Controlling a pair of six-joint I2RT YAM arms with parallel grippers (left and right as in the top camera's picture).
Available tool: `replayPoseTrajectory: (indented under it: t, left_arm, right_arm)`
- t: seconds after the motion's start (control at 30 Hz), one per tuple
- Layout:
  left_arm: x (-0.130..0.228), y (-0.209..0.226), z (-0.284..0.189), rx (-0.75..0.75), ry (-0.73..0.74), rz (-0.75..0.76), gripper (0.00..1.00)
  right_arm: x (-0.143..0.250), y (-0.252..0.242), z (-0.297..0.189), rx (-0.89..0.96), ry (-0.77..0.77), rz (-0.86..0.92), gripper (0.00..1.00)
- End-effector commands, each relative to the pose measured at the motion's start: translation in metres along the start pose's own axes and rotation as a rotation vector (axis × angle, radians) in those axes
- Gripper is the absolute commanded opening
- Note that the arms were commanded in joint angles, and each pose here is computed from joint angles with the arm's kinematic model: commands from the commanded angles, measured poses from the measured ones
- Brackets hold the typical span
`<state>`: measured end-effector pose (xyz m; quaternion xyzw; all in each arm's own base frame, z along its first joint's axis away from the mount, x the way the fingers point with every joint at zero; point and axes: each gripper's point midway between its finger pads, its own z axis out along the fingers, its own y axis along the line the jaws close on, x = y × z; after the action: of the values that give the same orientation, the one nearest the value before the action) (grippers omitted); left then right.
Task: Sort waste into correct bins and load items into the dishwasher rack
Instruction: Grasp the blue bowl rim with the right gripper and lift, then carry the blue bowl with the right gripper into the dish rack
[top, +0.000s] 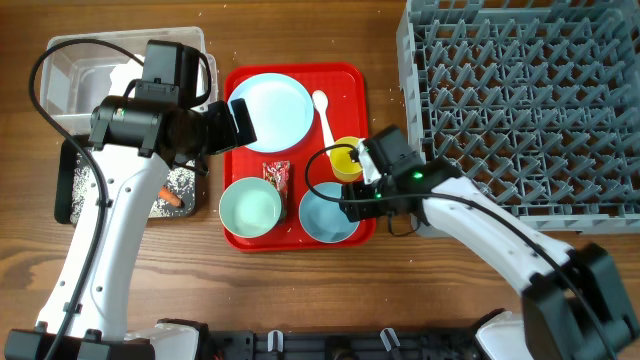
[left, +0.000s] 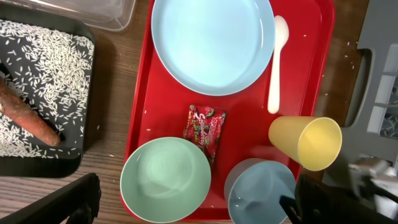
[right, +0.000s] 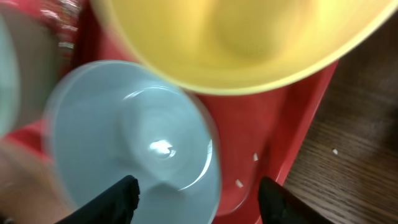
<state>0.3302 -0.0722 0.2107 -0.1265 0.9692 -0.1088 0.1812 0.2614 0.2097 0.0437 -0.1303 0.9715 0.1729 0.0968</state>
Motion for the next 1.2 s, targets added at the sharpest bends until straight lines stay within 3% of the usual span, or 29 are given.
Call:
replayPoseTrajectory:
  t: [0.0, 0.07, 0.13, 0.27, 0.47, 0.63, 0.77, 0.93, 1.03, 1.17]
  left_arm:
    - [-0.003, 0.001, 0.000, -0.002, -0.006, -0.010, 1.00]
    - [-0.003, 0.001, 0.000, -0.001, -0.006, -0.010, 1.00]
    - [-0.003, 0.001, 0.000, -0.001, -0.006, -0.010, 1.00]
    - [-0.003, 0.001, 0.000, -0.002, -0.006, -0.010, 1.00]
    - [-0.003, 0.001, 0.000, -0.002, -0.006, -0.010, 1.00]
    - [-0.003, 0.001, 0.000, -0.002, -0.006, -0.009, 1.00]
    - [-0.003, 0.001, 0.000, -0.002, -0.006, -0.009, 1.00]
    - [-0.003, 0.001, 0.000, -0.002, -0.006, -0.009, 1.00]
    - [-0.003, 0.001, 0.000, -0.002, -0.006, -0.009, 1.00]
    - [-0.003, 0.001, 0.000, -0.002, -0.006, -0.009, 1.00]
  right_arm:
    - [-0.003, -0.018, 0.020, 0.104, 0.011, 0.067, 0.57]
    - [-0.002, -0.022, 0.031, 0.110, 0.029, 0.069, 0.49]
    - [-0.001, -0.023, 0.037, 0.114, 0.036, 0.069, 0.24]
    - [-0.007, -0.020, 0.033, 0.103, 0.008, 0.064, 0.04]
    - [-0.016, -0.011, 0.008, 0.079, -0.054, 0.051, 0.04]
    - [-0.023, -0.007, -0.045, 0.094, -0.158, 0.042, 0.04]
    - [-0.048, -0.049, -0.119, 0.343, -0.373, 0.095, 0.04]
    - [-0.086, -0.118, -0.230, 0.869, -0.754, 0.194, 0.04]
    - [-0.118, -0.126, -0.267, 1.012, -0.912, 0.183, 0.04]
    - [-0.175, -0.135, -0.290, 1.168, -1.017, 0.025, 0.04]
